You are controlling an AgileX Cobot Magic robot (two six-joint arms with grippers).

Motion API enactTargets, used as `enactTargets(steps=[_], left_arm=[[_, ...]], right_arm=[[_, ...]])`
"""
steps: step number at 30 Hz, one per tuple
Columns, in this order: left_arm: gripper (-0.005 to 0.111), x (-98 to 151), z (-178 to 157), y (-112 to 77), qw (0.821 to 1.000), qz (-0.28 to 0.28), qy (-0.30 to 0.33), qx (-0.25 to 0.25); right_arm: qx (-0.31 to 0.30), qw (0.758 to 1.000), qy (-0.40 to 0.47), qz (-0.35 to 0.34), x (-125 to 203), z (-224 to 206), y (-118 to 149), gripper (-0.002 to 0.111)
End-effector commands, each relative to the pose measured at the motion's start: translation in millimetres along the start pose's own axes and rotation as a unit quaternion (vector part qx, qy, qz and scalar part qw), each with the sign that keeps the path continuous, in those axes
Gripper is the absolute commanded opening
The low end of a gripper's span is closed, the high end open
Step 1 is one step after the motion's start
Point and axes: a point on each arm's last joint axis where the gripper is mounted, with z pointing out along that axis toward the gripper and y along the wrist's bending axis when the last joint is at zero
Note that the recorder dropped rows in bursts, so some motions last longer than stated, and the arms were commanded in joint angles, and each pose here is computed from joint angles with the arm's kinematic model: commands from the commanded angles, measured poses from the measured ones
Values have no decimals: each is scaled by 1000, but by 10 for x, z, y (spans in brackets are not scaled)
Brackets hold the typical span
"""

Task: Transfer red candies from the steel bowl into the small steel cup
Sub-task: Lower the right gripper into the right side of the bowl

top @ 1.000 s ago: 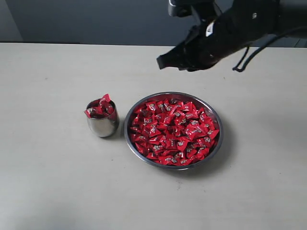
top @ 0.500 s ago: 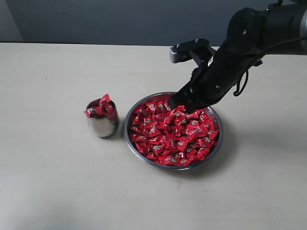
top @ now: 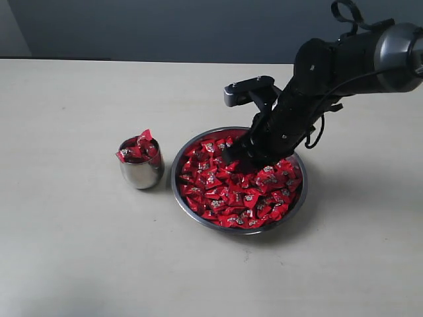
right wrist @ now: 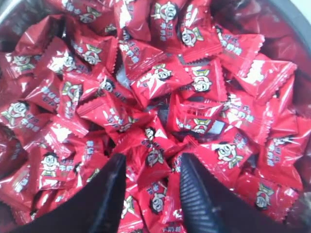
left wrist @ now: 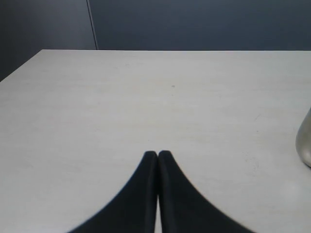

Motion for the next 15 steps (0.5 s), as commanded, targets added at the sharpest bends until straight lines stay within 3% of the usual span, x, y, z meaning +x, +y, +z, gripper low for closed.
enactTargets(steps=[1, 15], left_arm=[[0, 6, 1, -5, 1000, 0, -4, 5], [0, 6, 1, -5, 1000, 0, -4, 5]], right_arm=[[-9, 1000, 0, 13, 1, 84, 7, 37], [-15, 1000, 13, 17, 24, 95, 17, 37]])
